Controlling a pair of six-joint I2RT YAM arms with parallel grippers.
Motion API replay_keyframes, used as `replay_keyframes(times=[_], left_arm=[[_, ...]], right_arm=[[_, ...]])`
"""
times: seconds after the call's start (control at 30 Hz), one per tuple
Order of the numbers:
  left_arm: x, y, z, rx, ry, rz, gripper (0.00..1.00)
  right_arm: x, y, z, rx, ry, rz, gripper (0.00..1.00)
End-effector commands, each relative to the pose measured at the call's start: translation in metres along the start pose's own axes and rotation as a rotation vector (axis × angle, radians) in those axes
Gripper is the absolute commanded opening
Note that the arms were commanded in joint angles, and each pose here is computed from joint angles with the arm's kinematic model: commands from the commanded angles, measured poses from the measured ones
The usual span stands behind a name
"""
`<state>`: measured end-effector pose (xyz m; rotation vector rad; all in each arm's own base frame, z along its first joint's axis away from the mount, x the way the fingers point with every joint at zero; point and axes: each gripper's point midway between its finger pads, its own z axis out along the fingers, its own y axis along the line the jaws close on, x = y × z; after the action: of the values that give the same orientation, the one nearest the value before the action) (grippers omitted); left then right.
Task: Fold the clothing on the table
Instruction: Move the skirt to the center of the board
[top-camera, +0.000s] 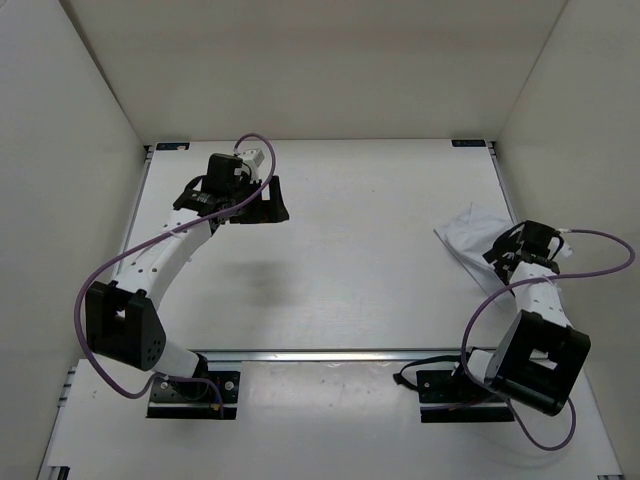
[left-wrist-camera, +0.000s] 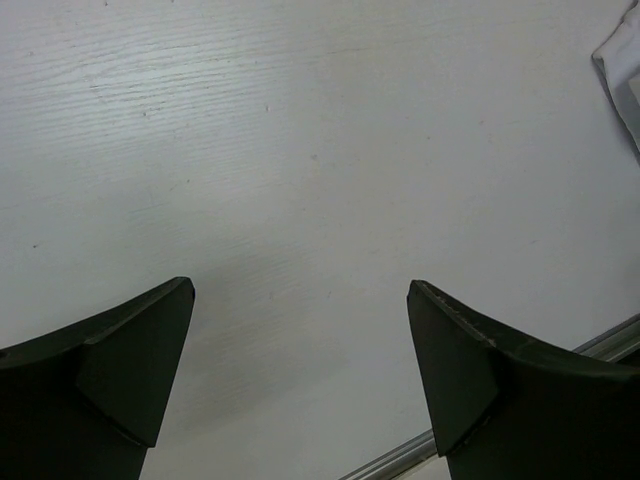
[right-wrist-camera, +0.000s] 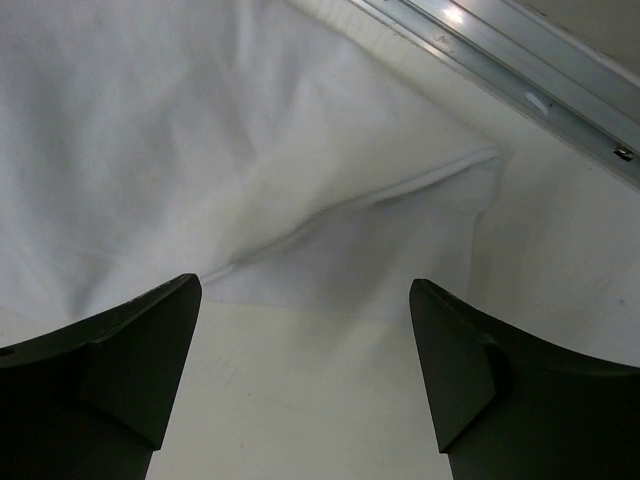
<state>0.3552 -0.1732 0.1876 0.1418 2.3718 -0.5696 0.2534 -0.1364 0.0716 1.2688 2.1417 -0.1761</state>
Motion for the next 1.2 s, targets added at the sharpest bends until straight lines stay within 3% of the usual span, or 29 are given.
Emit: replay_keyframes(times=[0.0,0.23,0.4,0.53,0.7,0.97,1.07,1.17], left_arm=[[-0.004,-0.003,0.000,0.029,-0.022,-0.003,0.99],[-0.003,0.001,0.000,0.021,-0.015,-0.009,0.98],[-0.004,0.000,0.002,0.027,-0.009,-0.003,0.99],[-0.007,0.002,0.000,0.024,-0.018,-0.013,0.98],[0.001,0.003,0.002,0.024,-0.003,-0.001,0.99],[-0.004,0.000,-0.005,0.040,-0.030,-0.019,0.98],[-0.012,-0.005,-0.008,0.057,-0.056,-0.005,0.98],[-0.022,-0.008,-0.012,0.060,-0.081,0.003,0.98]], right_arm=[[-0.016,0.015,0.008,-0.002,-0.078,0.030,0.82],[-0.019,0.013,0.023,0.033,-0.085,0.037,0.65],[-0.028,0.016,0.027,0.032,-0.130,0.018,0.41],[-0.030,0.023,0.032,0.024,-0.123,0.022,0.28],[-0.029,0.034,0.040,0.026,-0.110,-0.020,0.00],[-0.032,0.080,0.028,-0.034,-0.118,-0.139,0.00],[-0.059,0.134,0.005,-0.180,-0.149,-0.213,0.00],[-0.099,0.213,-0.049,-0.434,-0.212,-0.323,0.00]])
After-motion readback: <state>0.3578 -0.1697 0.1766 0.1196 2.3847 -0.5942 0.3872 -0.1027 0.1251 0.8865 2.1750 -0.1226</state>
